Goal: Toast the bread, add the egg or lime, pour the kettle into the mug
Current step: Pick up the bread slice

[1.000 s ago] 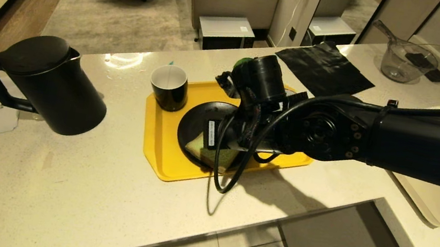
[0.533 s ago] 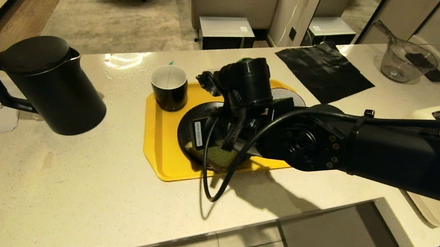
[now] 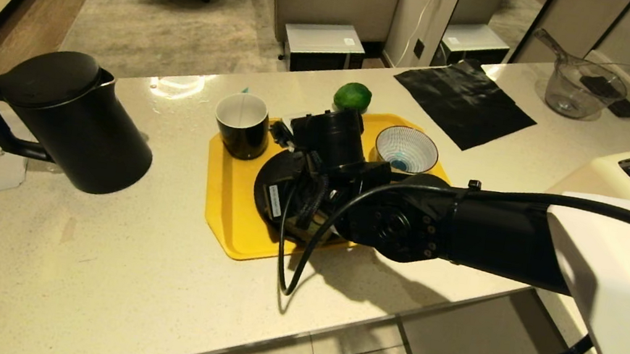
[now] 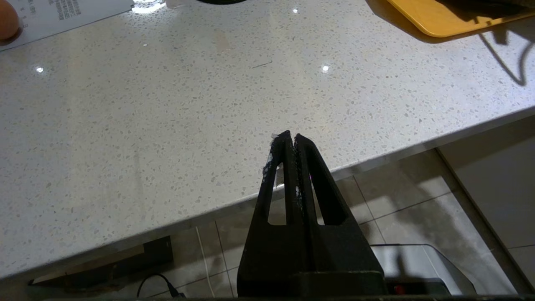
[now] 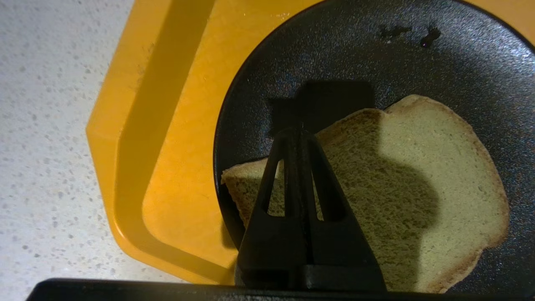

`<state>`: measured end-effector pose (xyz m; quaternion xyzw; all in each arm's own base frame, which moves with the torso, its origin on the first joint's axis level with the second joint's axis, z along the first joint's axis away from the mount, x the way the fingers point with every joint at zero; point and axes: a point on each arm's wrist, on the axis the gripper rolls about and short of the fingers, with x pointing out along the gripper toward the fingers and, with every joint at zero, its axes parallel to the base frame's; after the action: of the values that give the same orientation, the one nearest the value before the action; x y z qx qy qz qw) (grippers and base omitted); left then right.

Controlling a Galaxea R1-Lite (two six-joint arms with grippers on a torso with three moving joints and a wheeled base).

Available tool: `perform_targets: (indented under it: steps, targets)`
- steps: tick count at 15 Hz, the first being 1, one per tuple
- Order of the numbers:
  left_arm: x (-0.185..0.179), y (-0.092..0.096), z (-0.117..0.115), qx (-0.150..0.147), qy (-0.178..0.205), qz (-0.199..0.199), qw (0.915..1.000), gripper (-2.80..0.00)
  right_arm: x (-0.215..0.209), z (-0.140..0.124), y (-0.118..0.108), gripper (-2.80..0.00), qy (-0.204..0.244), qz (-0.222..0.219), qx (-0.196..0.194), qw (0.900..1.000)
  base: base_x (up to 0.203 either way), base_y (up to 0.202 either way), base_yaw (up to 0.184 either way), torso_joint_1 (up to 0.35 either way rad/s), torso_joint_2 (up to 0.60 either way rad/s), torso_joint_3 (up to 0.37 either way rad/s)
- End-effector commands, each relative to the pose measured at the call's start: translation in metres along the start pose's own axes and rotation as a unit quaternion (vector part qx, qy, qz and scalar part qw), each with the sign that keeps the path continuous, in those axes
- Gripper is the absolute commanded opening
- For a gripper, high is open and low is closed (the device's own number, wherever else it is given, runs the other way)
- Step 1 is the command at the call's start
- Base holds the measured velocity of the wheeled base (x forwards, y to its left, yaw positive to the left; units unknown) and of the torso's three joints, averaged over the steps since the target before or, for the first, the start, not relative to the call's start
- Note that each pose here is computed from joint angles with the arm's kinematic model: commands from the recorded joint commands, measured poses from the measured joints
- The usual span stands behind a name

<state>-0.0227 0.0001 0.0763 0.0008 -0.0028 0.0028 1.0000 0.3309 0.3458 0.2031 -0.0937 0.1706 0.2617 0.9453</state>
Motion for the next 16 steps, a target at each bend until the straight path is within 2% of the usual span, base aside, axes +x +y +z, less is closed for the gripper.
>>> perform_targets:
  steps: [1, 10, 16]
  targets:
    - [0.0, 0.0, 0.0, 0.0, 0.0, 0.0, 1.0, -2.8, 0.008, -0.008, 0.002, -2.8, 0.009, -0.007, -0.008, 1.0, 0.0, 0.0, 0.0, 0.0, 0.0, 0.0]
    - [0.0, 0.0, 0.0, 0.0, 0.0, 0.0, 1.0, -2.8, 0.016, -0.022, 0.003, -2.8, 0.034, -0.013, -0.027, 0.999, 0.0, 0.0, 0.0, 0.0, 0.0, 0.0]
    - [0.0, 0.0, 0.0, 0.0, 0.0, 0.0, 1.0, -2.8, 0.015, -0.028, -0.008, -2.8, 0.047, -0.054, -0.025, 0.997, 0.0, 0.0, 0.0, 0.0, 0.0, 0.0]
